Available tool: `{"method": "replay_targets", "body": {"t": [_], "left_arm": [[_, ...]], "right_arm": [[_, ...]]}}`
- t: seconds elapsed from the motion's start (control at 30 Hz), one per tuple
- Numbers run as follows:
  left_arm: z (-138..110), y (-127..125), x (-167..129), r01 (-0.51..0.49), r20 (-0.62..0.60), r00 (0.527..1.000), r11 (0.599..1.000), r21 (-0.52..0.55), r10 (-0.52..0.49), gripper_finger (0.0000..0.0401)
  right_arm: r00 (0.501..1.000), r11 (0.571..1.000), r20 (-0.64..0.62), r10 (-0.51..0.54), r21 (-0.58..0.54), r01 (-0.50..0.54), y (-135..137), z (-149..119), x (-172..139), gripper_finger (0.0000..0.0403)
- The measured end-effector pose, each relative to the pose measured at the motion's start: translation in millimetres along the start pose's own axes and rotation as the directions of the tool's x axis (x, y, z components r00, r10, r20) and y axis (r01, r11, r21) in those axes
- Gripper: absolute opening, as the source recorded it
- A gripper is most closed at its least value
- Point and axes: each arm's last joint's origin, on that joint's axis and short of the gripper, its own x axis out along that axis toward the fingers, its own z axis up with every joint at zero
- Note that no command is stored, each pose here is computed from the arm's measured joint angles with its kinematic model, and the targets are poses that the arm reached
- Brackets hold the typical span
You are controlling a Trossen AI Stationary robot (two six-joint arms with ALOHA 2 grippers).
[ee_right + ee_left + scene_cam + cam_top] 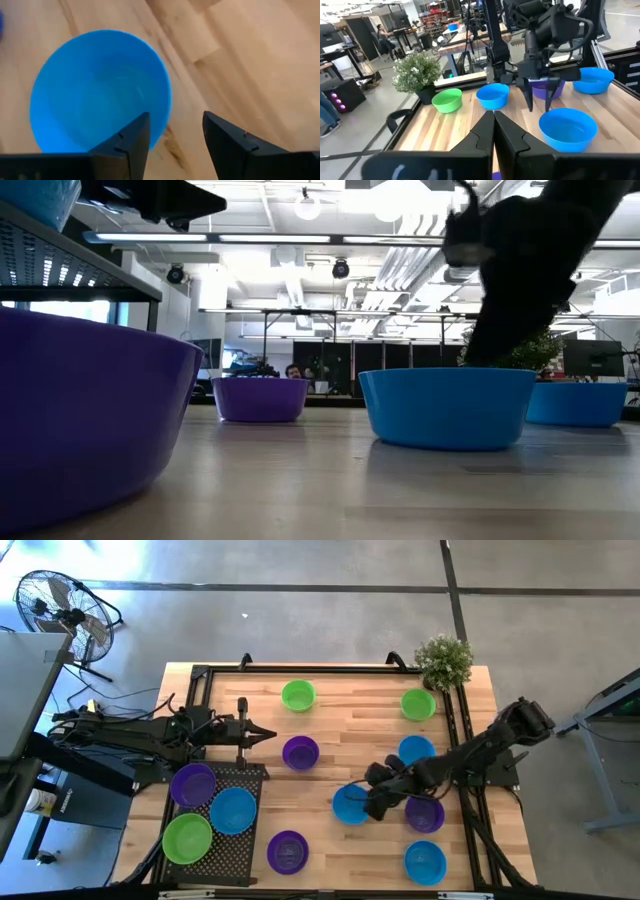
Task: Pick & Place Mini bowls
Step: Stack the blue bowl on the other blue bowl on the shelf
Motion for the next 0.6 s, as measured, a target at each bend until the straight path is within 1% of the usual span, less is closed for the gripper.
{"method": "replay_targets", "body": {"t": [0.07,0.13,0.23,0.37,0.47,0.6], "left_arm": [[-0.2,-0.1,0.0,0.001,-0.003,1.0,1.0,0.0,-0.001,0.0001],[-0.7,-0.2,0.0,0.002,-0.007,1.0,1.0,0.001,-0.002,0.0001],[-1.6,-0.4,0.0,0.004,-0.016,1.0,1.0,0.002,-0.004,0.0001],[-1.6,-0.4,0.0,0.004,-0.016,1.0,1.0,0.004,-0.004,0.0001],[-1.6,-0.4,0.0,0.004,-0.017,1.0,1.0,0.004,-0.004,0.0001],[-1.6,-0.4,0.0,0.005,-0.017,1.0,1.0,0.004,-0.005,0.0001]], "right_arm": [[0.999,0.999,-0.039,0.039,0.027,-0.038,0.1,1.6,5.2,0.016],[0.994,0.998,-0.086,0.062,0.019,-0.06,0.1,0.2,8.5,0.0151],[0.992,0.994,-0.108,0.069,-0.072,-0.077,1.9,-4.2,5.4,0.0146],[0.998,0.98,-0.055,0.042,-0.192,-0.052,3.3,-7.3,-10.2,0.0157],[0.998,0.948,0.007,0.06,-0.315,-0.055,10.0,-12.6,-25.1,0.017],[0.99,0.876,0.049,0.128,-0.474,-0.09,29.2,-30.6,-34.5,0.0175]]}}
